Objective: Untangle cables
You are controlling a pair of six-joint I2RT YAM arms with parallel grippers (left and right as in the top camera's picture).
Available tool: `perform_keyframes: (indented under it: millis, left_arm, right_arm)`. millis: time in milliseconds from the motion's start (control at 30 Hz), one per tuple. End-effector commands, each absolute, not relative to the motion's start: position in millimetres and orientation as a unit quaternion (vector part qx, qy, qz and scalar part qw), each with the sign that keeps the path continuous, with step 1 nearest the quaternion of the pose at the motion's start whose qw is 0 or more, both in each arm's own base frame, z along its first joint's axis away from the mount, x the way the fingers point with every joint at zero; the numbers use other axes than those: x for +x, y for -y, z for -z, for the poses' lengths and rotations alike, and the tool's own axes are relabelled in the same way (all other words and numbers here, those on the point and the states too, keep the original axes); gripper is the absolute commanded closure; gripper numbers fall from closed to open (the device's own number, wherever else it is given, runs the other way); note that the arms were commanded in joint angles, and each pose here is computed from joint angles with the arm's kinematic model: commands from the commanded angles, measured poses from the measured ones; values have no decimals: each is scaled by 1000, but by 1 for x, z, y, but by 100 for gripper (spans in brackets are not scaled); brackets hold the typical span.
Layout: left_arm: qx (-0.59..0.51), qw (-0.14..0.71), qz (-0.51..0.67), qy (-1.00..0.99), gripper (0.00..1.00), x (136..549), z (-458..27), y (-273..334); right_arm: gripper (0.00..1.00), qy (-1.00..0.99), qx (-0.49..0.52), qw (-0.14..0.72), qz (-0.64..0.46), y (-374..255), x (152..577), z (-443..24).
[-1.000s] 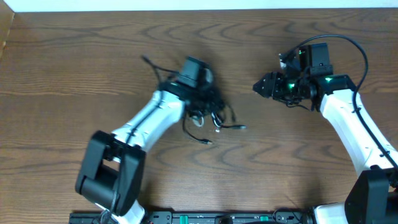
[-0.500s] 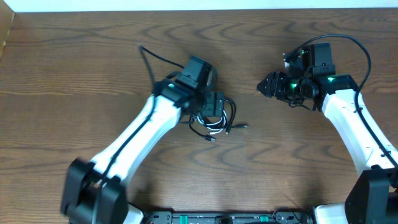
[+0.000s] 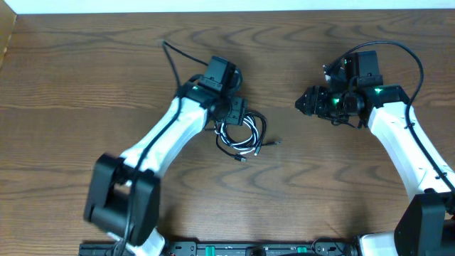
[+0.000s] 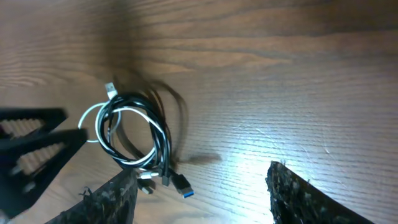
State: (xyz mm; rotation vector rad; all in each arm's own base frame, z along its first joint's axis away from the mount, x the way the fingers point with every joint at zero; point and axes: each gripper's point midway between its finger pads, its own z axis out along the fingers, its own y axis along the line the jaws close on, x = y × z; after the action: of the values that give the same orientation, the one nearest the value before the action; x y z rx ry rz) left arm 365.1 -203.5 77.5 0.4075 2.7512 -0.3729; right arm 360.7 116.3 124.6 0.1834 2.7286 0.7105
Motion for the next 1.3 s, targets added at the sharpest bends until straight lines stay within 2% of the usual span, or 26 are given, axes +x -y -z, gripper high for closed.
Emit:
perform_keyframes:
  millis: [0,233,600,700,733,767,833,900,1067,1267]
  left_arm:
    - [204,172,113,-957,41,371,-65,202]
    - [242,161,69,-954,41,379,-44,179]
    - [289,121,106,-944,49,366,-17,191]
    - [289,114,106,-945,57,366,-10,191]
    - [289,114,106,-945,68,366,-9,191]
    - [288,114,106,-945,74,366,-9,191]
    - [287,114,106,-945,91,366,-9,191]
    - [278,115,107,-948,92,367,-10,191]
    - [245,136,120,-952,93,372,-42,195]
    - [218,209,215,-929,93,365,-135,219]
  right_arm:
    - [37,-957,56,160,-234,-112,360,-122]
    - [37,-958,53,161,-233,-112,361,-122]
    - [37,-958,53,160,-232,-112,360,-122]
    - [37,-958,49,159,-234,-115,359,-122]
    - [37,-958,48,159,-234,-116,359,-122]
    - [37,-958,48,159,-234,-116,359,-122]
    - [37,-958,48,158,-234,-117,358,-121]
    - [37,-958,48,157,-234,-117,358,-121]
    - [37,-955,39,154,-250,-125,356,-124]
    - [40,-946,16,152,-285,-140,354,-131]
